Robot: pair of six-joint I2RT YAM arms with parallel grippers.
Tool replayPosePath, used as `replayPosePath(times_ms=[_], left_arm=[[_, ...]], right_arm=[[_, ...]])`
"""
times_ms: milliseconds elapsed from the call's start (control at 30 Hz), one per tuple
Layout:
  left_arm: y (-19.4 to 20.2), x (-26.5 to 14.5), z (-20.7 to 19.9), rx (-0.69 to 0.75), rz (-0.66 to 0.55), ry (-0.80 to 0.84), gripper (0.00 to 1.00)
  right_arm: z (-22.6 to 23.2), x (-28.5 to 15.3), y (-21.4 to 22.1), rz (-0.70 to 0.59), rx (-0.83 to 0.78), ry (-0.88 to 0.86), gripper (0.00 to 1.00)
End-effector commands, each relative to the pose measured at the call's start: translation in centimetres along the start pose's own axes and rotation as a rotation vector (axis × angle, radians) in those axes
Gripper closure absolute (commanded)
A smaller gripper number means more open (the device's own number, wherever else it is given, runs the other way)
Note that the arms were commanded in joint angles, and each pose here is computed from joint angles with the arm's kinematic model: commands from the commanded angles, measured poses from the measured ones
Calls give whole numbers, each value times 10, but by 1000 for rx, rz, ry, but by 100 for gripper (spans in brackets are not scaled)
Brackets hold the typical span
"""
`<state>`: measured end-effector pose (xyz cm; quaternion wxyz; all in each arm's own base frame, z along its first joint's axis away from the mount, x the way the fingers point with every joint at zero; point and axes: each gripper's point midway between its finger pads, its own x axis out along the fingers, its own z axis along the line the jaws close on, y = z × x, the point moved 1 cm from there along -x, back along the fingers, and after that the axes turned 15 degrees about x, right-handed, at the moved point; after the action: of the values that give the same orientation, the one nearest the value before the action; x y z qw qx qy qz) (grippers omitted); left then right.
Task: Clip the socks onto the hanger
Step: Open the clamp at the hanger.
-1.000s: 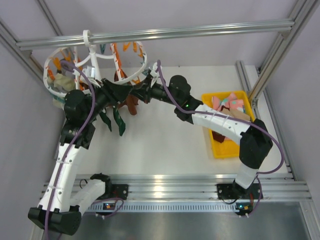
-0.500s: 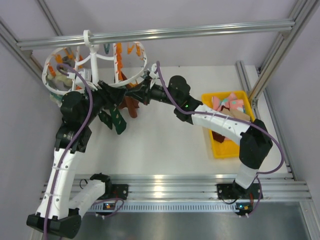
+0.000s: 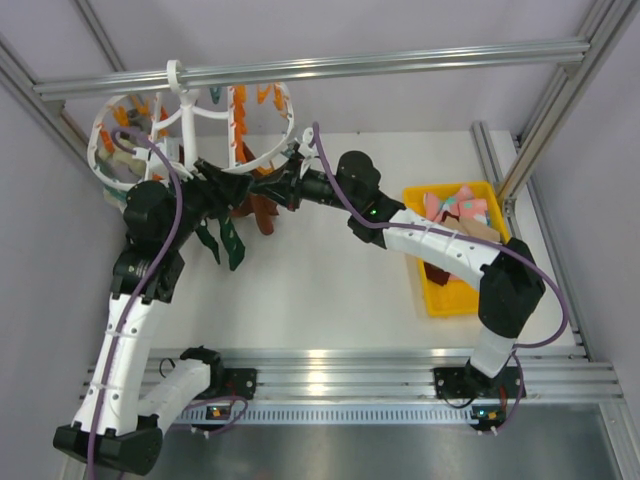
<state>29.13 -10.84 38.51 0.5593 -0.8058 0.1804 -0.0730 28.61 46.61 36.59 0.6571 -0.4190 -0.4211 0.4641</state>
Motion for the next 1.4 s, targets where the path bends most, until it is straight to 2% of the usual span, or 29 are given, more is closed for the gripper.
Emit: replayPosePath(times_ms=[0, 500, 767, 1000, 1133, 1267, 1367], left_arm=[[-48, 26, 9, 26, -201, -35, 41], [-48, 41, 14, 8, -228, -69, 45], [-57, 41, 7, 2, -293, -43, 44], [-56, 38, 19, 3, -334, -112, 43], [-56, 36, 20, 9, -362, -112, 46], [-56, 39, 19, 3, -365, -98, 48], [-54, 45, 17, -1, -352, -91, 46]], right_arm=[[43, 4, -34, -63, -47, -154, 100], [48, 8, -31, -61, -46, -178, 100], [52, 10, -29, -60, -42, -187, 100], [57, 12, -33, -68, -40, -201, 100], [59, 13, -33, -69, -42, -210, 100], [63, 15, -31, -65, -47, -221, 100], [65, 16, -31, -65, -51, -225, 100]])
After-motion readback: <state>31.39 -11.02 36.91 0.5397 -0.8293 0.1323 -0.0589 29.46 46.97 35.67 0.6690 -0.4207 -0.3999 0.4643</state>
